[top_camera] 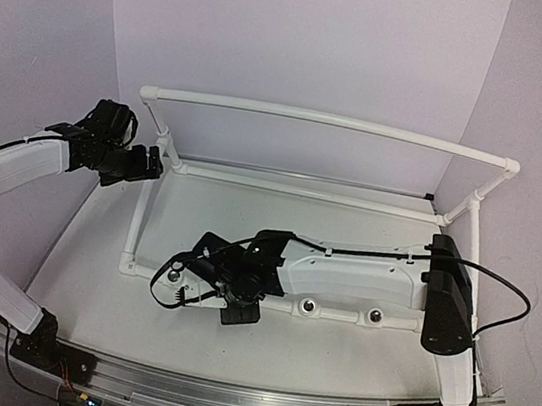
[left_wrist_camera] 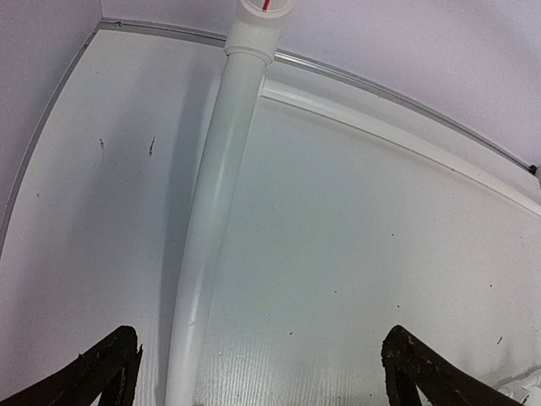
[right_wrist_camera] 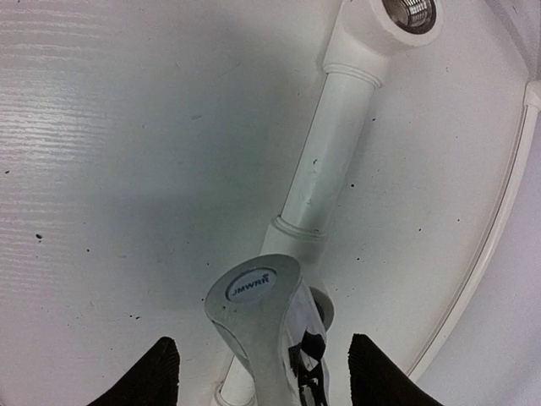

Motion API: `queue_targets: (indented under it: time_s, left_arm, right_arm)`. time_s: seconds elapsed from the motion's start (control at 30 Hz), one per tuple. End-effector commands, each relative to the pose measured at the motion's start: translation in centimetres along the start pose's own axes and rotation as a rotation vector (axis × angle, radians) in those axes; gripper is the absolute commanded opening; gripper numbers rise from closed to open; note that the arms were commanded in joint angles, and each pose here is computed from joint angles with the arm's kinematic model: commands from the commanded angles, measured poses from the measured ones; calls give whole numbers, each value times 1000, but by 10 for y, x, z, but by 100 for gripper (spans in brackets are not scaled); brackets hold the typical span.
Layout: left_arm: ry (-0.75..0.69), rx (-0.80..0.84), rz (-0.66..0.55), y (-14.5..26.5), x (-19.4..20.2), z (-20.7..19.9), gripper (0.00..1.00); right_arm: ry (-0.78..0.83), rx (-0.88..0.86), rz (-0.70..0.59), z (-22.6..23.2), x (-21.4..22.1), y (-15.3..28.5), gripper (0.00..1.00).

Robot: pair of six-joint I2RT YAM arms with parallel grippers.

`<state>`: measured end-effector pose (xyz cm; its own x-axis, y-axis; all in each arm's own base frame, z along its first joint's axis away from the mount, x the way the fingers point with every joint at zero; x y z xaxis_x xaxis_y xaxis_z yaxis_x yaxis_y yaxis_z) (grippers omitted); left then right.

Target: Install the water faucets

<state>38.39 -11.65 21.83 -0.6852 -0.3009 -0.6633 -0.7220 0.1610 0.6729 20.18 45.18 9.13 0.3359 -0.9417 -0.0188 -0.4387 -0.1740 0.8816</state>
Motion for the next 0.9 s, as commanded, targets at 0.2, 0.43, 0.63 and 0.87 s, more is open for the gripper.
queue_targets:
  time_s: [0.2,0.43,0.63,0.87]
  left_arm:
    - [14,63,-54,16,-9,-13,100]
    - [10,66,-59,17,-10,-15,100]
    - [7,63,-64,19,-10,-15,100]
    - [6,68,-68,19,-11,-17,100]
  right_arm:
    - [-96,11,27,-14,9,-17,54]
    - [-140,3,12,-14,7,-18,45]
    - [-166,3,-12,-15,2,-20,42]
    - [-189,-2,-19,-14,-1,-23,38]
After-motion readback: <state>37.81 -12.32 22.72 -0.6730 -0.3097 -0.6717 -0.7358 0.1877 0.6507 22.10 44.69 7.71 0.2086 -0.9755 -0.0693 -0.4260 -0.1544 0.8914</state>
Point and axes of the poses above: each gripper's point midway between its finger pads, its own y axis back along the fingers, its own z axis along the line the jaws close on, x = y × z, the point moved 1 cm from there along y, back along the fingers, and after that the axes turned 3 degrees about y, right-handed, at the moved point
